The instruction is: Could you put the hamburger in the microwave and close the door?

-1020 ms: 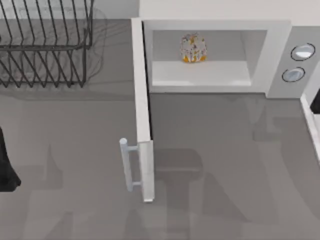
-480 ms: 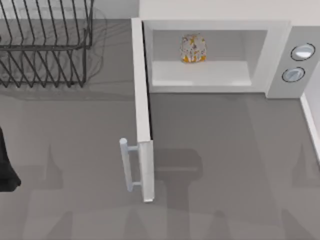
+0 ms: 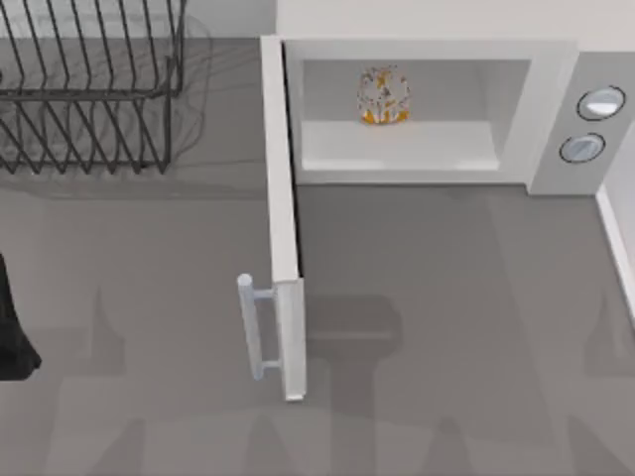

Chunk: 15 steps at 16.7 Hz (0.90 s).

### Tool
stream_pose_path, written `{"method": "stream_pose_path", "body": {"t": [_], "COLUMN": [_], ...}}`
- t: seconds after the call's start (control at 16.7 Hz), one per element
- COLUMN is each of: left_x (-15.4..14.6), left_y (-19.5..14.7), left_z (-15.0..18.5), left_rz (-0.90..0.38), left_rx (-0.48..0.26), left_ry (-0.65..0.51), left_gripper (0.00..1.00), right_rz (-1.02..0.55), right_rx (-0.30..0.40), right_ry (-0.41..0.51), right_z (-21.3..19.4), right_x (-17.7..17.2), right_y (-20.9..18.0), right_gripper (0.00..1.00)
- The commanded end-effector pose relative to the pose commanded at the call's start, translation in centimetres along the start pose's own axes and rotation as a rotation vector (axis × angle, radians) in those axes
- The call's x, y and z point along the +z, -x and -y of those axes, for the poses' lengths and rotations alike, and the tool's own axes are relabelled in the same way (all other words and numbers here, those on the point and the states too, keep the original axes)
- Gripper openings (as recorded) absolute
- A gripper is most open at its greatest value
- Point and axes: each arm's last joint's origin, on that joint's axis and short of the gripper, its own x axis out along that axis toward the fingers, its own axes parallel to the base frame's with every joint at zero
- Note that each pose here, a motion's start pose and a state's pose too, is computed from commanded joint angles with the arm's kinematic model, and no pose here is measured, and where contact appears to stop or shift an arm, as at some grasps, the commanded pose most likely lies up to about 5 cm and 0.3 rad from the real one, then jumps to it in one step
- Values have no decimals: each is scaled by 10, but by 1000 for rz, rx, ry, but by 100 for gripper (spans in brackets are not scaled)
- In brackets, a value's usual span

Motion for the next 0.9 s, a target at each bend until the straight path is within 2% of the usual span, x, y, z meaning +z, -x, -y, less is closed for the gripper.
{"method": "stream_pose_path", "body": {"t": [0.72,0.9], "left_x": [0,0], "left_y": [0,0], "left_z": [0,0], "left_rz": [0,0], "left_rx": [0,0], "left_ry": [0,0], "left_gripper": [2,0], "right_rz": [0,0], "right_rx": [0,0], "right_ry": [0,0], "right_z": [0,0], "right_x": [0,0], "right_y": [0,0], "right_gripper": [100,100]}}
